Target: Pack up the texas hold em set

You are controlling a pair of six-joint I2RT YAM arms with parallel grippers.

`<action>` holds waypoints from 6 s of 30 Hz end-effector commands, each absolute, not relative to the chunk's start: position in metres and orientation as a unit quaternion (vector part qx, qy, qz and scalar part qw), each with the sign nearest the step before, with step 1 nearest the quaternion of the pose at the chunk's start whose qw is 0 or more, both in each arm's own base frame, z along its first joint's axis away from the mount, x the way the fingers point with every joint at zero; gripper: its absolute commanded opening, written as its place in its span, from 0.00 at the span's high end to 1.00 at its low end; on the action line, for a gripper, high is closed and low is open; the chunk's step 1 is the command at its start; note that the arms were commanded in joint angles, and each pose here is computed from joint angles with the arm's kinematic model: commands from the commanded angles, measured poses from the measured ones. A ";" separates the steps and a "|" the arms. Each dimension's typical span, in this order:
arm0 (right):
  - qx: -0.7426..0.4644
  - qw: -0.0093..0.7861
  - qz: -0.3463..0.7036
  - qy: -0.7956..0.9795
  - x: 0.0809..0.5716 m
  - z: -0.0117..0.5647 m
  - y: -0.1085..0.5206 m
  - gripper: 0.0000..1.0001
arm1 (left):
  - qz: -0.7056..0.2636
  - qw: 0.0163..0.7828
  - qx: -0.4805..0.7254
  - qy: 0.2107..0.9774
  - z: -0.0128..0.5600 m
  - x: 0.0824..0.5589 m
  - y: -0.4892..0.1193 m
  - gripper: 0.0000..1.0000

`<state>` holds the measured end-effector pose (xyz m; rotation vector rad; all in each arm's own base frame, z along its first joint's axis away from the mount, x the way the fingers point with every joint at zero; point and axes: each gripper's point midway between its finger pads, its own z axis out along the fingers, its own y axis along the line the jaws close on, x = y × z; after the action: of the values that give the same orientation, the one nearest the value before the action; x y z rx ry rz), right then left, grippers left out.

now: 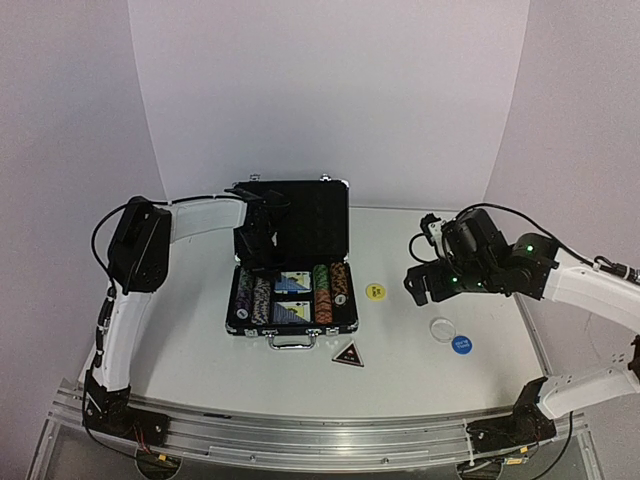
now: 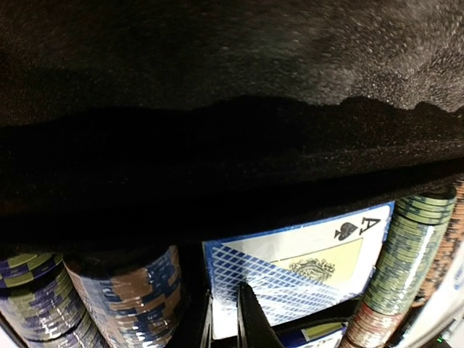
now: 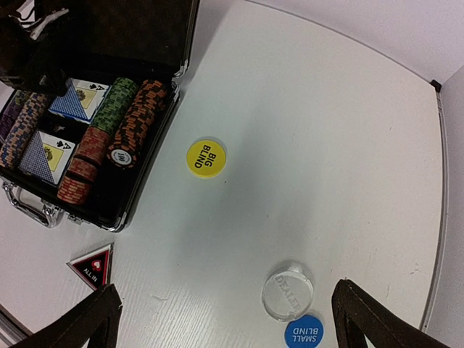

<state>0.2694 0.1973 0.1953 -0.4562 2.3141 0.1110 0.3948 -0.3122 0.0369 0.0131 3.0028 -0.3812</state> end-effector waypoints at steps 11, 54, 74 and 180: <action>-0.154 0.401 0.067 0.901 0.260 0.207 0.188 0.02 | -0.092 0.137 0.042 0.985 0.059 0.409 -0.356 0.78; -0.239 0.163 0.061 0.955 0.390 0.016 0.263 0.11 | -0.228 0.345 -0.080 0.907 0.206 0.291 -0.212 0.00; -0.227 0.139 0.019 0.964 0.384 -0.024 0.245 0.40 | -0.214 0.323 -0.106 0.916 0.182 0.302 -0.205 0.00; -0.310 0.334 0.207 0.866 0.383 0.171 0.470 0.04 | -0.274 0.289 -0.135 0.907 0.150 0.321 -0.174 0.00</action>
<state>0.3989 0.4807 0.0550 -0.9199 2.3937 0.4140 0.3073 -0.1676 0.1161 -0.4034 2.5191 -0.6684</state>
